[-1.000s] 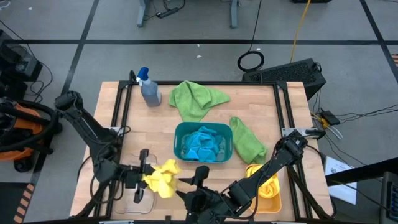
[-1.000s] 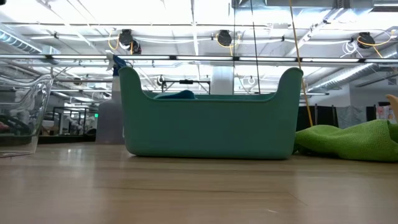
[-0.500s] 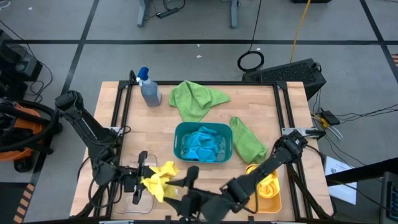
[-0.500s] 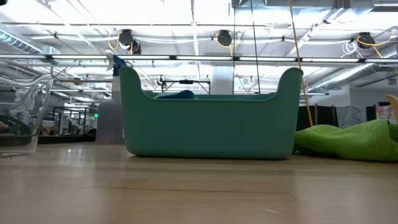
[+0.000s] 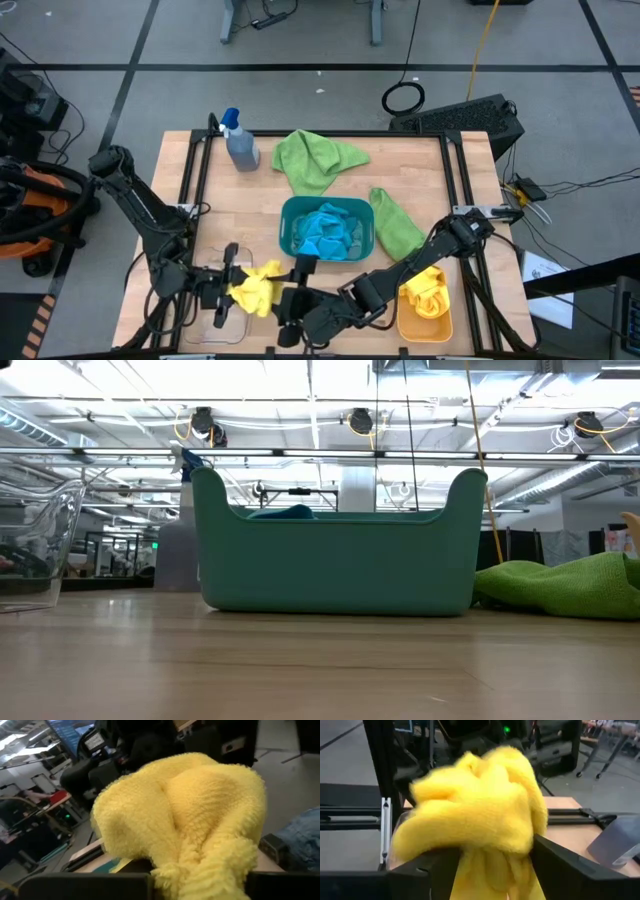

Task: Sort microfiber towel by color & place in baskets
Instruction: Put the yellow microfiber towel into the orange bin

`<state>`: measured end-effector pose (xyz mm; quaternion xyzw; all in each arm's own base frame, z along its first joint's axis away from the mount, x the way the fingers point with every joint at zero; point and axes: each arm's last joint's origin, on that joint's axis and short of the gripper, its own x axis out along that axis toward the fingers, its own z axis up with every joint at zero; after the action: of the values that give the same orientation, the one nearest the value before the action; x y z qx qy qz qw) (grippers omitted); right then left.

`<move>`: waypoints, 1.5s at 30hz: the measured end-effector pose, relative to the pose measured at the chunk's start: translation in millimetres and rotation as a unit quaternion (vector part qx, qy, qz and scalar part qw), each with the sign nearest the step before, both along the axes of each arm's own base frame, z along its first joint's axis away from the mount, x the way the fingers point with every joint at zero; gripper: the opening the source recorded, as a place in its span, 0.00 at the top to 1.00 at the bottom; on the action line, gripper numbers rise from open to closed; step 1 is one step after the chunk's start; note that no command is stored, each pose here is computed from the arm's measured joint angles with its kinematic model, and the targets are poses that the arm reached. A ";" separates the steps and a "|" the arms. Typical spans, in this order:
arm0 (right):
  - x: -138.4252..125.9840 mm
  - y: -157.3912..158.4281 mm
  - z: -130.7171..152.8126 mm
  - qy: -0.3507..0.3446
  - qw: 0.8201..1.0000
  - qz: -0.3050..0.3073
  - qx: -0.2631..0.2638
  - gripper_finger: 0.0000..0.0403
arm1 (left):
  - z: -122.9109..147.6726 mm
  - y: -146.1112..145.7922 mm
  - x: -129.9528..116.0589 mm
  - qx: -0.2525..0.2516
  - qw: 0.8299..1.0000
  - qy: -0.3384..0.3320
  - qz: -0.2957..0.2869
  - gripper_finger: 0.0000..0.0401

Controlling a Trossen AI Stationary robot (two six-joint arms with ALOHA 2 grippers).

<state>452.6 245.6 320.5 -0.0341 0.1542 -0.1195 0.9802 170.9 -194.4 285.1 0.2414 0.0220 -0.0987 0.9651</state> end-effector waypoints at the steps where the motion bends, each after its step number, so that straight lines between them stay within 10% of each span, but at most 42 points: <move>1: -0.1 -0.1 -0.4 0.001 1.000 0.000 0.003 0.42 | 0.0 -0.4 -0.2 -0.001 1.000 0.001 -0.007 0.86; 11: -1.5 5.1 -1.3 0.015 0.999 0.045 -0.013 0.50 | 3.8 -8.9 -7.7 -0.021 0.998 -0.009 -0.064 0.72; 23: 6.2 -9.0 -3.1 0.029 0.998 0.053 -0.017 0.97 | 4.6 -8.0 -7.5 -0.046 0.998 -0.008 -0.044 0.35; 45: -83.7 23.2 42.0 0.089 0.995 0.023 -0.029 0.99 | 4.3 -16.7 -23.2 -0.043 0.999 -0.011 -0.016 0.14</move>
<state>369.0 268.8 362.5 -0.0770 0.2368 -0.0982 0.9635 147.6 -211.1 289.5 0.2009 0.0031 -0.1123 0.9732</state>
